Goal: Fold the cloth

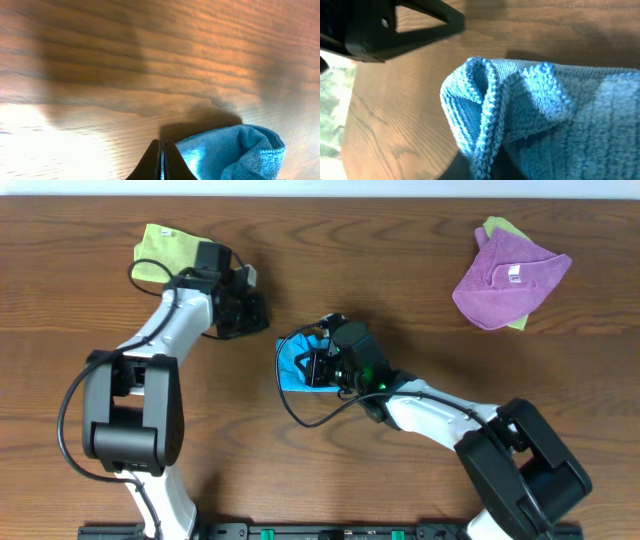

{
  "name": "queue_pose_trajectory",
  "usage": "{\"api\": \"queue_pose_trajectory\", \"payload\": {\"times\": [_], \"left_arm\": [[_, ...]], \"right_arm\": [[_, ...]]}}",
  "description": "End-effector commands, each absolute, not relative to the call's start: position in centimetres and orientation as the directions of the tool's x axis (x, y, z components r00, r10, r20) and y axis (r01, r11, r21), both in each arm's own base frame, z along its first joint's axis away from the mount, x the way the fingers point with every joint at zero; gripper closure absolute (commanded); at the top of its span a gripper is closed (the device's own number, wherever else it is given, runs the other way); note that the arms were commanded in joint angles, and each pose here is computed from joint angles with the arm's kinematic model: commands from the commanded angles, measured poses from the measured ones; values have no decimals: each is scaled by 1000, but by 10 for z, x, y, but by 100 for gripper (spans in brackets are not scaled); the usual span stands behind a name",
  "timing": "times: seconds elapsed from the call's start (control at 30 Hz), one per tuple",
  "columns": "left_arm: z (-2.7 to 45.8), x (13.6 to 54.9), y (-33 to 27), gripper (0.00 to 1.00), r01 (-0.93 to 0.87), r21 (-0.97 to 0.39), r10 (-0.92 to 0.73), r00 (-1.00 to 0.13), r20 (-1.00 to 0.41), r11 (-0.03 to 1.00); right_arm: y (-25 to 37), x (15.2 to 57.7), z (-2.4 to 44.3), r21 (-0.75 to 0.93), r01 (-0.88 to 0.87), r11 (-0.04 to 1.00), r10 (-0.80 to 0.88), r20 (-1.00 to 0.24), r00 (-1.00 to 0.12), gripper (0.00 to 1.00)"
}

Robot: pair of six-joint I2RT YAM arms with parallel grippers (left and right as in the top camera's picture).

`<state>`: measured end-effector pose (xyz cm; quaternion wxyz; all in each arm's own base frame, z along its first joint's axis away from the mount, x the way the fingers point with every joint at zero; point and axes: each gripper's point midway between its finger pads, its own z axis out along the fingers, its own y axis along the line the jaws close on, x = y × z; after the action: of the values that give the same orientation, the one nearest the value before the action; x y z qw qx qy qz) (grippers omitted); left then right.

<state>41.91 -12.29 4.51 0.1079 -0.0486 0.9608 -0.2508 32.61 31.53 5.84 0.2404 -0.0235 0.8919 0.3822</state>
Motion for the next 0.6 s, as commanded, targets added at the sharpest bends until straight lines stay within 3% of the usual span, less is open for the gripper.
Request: {"api": "queue_pose_trajectory", "payload": {"times": [0.0, 0.13, 0.47, 0.57], "left_arm": [[58, 434, -111, 94, -9, -467, -137, -961, -241, 884], [71, 446, -104, 94, -9, -451, -148, -951, -273, 892], [86, 456, -102, 94, 1, -441, -149, -940, -306, 898], [86, 451, -95, 94, -18, -416, -153, -944, -293, 909]], "right_arm": [[324, 323, 56, 658, -255, 708, 111, -461, -881, 65], [335, 311, 60, 690, -286, 665, 72, -440, -895, 46], [326, 322, 76, 707, -298, 641, 92, -456, -885, 23], [310, 333, 90, 692, -307, 653, 110, -488, -866, 1]]}}
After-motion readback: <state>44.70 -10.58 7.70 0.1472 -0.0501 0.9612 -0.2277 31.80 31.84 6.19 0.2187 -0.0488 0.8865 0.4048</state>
